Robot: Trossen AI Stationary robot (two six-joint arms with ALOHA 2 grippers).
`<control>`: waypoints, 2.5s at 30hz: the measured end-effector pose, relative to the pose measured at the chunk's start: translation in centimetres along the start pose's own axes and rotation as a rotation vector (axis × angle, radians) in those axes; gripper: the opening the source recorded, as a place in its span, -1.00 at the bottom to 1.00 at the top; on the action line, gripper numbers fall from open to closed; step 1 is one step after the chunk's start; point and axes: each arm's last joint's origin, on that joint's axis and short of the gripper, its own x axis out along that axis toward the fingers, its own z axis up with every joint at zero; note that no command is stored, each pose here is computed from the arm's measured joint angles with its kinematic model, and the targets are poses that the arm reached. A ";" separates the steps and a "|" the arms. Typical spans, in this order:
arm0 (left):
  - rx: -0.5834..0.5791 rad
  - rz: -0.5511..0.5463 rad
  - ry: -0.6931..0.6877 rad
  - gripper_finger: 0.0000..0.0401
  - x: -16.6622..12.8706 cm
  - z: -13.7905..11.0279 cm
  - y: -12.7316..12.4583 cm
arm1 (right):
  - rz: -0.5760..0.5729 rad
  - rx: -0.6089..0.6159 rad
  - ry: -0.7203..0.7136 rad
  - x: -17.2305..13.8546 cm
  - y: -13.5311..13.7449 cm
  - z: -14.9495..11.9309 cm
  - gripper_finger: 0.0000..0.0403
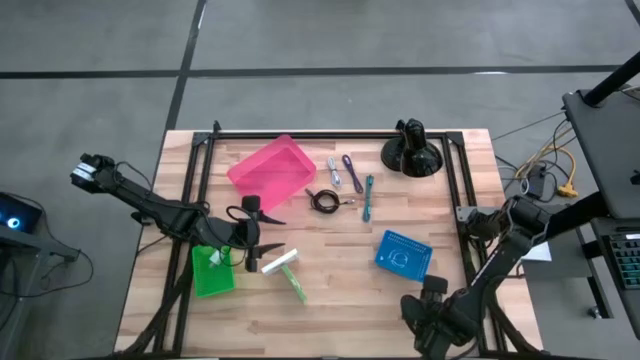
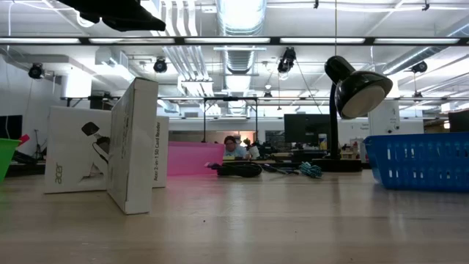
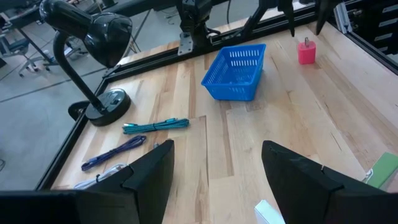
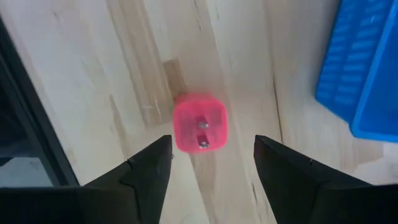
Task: Pick and place items into bin
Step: Put the pink charger adapter into the green bin
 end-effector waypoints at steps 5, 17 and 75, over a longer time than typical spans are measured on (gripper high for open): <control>0.000 0.000 0.000 0.13 0.0 0.0 0.0 | 0.008 0.023 0.001 0.0 0.1 0.0 0.26; 0.000 0.000 0.000 0.13 0.0 0.0 0.0 | 0.004 -0.022 -0.005 1.1 -0.2 -0.2 0.61; 0.011 -0.001 0.012 0.13 0.1 -0.4 -0.1 | 0.084 -0.104 -0.036 4.8 -0.8 -0.8 -0.31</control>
